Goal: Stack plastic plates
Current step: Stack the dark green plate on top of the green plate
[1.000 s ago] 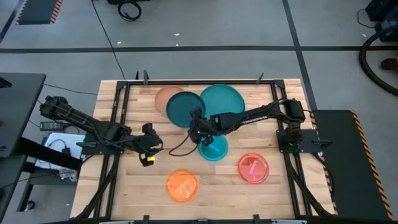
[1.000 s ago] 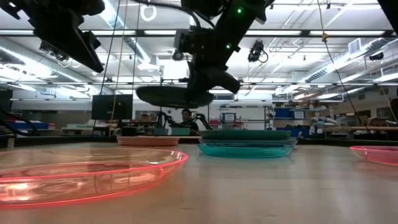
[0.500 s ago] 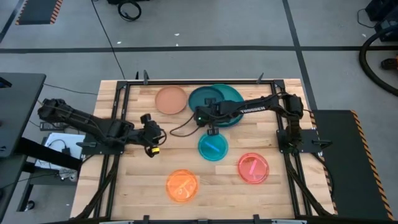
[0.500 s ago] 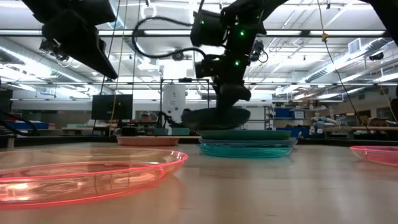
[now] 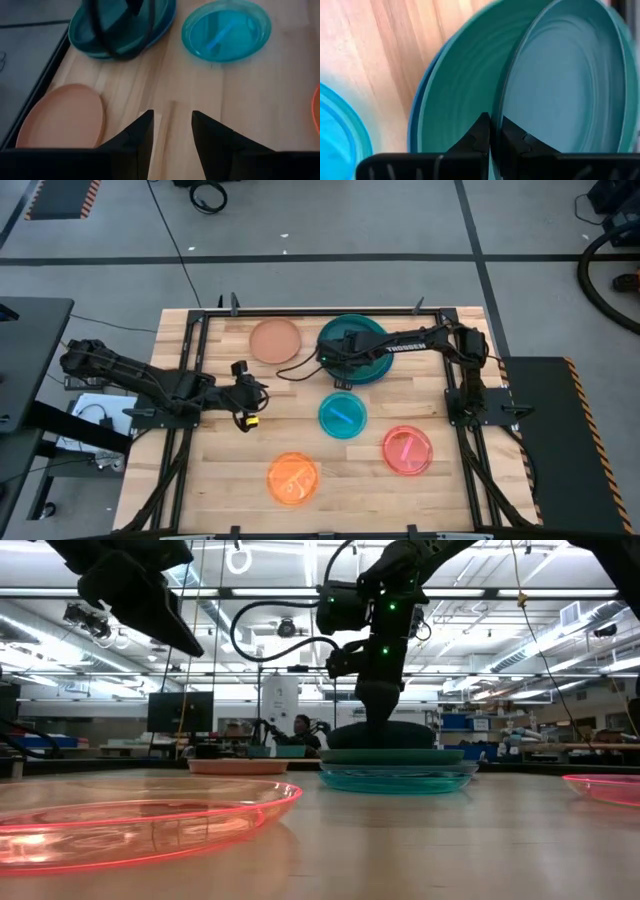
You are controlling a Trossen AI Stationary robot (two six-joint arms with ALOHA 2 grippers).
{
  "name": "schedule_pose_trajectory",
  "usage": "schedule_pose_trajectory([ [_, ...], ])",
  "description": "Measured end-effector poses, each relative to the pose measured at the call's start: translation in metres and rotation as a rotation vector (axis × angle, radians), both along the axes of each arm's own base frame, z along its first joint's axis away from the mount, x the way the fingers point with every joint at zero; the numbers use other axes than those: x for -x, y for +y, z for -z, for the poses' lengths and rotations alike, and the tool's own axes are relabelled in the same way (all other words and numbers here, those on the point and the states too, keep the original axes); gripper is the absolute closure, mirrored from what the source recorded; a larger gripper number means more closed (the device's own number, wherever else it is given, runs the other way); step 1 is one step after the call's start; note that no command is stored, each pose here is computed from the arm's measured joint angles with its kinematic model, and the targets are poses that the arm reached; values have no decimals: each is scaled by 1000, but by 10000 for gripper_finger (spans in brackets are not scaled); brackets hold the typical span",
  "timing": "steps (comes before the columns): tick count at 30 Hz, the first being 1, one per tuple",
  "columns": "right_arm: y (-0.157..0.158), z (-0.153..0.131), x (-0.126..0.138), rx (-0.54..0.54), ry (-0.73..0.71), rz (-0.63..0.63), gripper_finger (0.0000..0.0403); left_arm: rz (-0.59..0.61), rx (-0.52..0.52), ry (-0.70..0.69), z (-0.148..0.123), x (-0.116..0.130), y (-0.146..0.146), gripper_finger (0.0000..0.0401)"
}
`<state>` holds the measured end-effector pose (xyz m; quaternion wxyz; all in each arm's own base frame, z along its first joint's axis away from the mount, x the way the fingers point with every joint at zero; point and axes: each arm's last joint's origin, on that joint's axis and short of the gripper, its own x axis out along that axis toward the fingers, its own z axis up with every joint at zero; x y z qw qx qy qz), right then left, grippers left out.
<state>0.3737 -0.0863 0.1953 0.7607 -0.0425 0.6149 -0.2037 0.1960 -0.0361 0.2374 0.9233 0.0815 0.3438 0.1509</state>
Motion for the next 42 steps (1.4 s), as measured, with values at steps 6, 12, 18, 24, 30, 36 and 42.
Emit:
schedule_pose_trajectory([
  [6,-1,5,3,-30,10,17,378,56,-37,-44,-5,-5,-2,260],
  [12,-1,13,8,-50,31,43,378,156,-22,-88,-10,-9,-5,260],
  [18,-1,15,9,-55,24,65,378,242,-34,-130,-11,-18,-8,260],
  [24,-1,14,8,-57,10,86,377,312,-27,-109,-1,-31,-13,260],
  [30,0,14,7,-66,-17,106,375,332,-42,-42,14,-41,-15,260],
  [36,1,15,5,-119,-40,111,357,340,12,-7,19,-40,-18,260],
  [42,2,15,4,-145,-60,113,327,350,22,4,19,-38,-22,260],
])
